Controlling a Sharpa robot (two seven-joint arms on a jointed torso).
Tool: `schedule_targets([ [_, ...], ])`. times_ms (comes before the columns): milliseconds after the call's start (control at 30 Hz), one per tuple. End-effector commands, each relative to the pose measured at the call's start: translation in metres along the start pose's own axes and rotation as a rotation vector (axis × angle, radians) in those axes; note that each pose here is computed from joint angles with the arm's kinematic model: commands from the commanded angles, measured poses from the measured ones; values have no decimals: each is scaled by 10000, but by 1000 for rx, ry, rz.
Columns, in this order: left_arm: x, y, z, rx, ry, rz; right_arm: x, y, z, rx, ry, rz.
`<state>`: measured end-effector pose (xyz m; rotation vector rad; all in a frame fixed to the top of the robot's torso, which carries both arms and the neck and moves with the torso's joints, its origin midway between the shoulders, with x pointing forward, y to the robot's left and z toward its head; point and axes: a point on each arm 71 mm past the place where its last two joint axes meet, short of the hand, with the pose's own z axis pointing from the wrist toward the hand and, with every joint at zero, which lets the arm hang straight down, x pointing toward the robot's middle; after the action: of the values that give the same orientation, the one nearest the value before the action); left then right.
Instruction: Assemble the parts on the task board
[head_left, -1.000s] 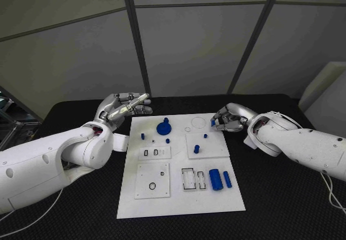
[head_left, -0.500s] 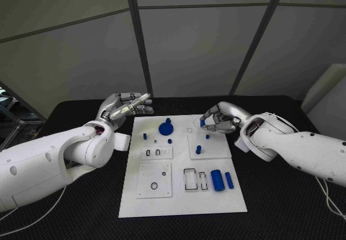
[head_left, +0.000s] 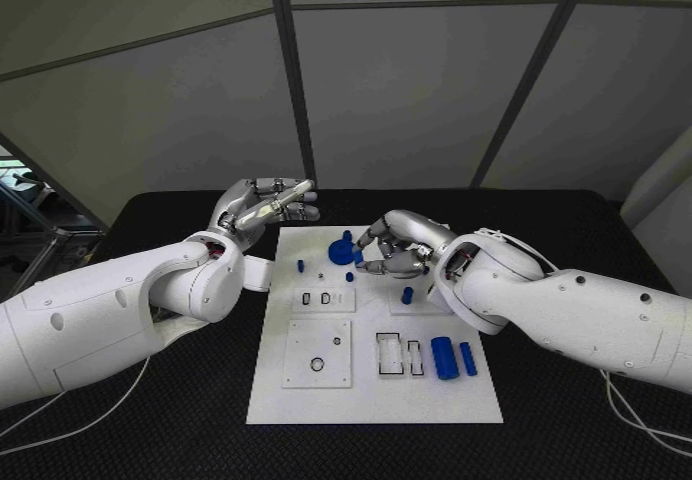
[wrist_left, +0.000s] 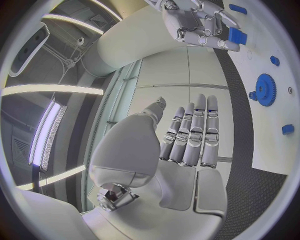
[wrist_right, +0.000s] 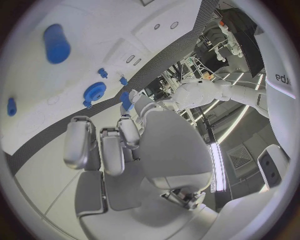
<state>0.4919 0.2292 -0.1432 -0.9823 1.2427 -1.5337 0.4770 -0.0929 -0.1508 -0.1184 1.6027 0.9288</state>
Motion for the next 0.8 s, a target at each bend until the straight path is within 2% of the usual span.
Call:
schedule_targets([
  [33,13,-9,12,5,13,-2,84,41,42,18,31,-82],
  [300,20,-5,20,5,15,-3,295,78,103,27,77,-109],
  [800,41,3,33,4,18,-5,505,80,163,36,104,-121],
])
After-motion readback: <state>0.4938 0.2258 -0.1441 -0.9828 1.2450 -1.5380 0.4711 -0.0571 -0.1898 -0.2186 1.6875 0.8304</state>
